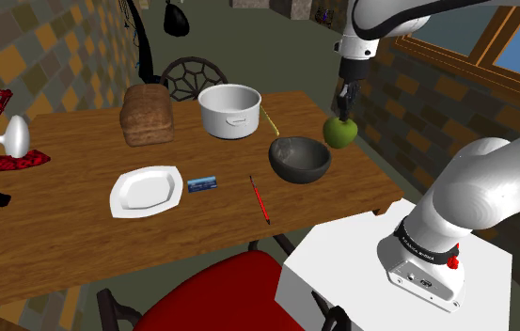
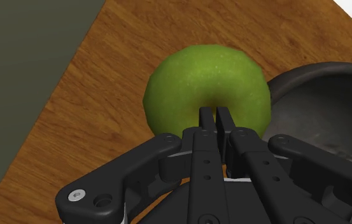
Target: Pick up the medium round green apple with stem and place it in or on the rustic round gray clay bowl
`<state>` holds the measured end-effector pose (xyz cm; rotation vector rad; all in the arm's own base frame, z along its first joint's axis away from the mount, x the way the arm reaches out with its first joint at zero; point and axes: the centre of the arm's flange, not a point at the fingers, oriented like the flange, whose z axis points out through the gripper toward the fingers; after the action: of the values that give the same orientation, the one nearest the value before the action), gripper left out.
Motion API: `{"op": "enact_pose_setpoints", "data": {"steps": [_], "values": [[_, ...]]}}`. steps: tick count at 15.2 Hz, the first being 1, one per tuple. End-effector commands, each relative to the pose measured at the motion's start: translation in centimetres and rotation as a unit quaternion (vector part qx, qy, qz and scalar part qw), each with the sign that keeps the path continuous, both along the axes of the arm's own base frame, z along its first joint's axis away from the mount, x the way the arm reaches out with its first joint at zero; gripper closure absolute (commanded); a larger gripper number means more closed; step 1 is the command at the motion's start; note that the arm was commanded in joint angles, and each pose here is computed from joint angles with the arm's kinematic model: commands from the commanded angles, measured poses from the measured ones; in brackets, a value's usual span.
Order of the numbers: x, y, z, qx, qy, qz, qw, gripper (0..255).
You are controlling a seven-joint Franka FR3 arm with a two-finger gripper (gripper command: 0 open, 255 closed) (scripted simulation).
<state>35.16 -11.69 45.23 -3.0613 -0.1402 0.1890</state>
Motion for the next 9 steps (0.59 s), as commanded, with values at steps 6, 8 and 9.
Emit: {"op": "enact_pose_setpoints", "data": {"steps": [6,8,9], "values": [[0.0,0.0,3.8,0.0,0.0,0.0,1.0,255],[0.0,0.0,4.8,0.0,0.0,0.0,1.0,255],[0.0,0.0,5.4,0.0,0.0,0.0,1.0,255]]}}
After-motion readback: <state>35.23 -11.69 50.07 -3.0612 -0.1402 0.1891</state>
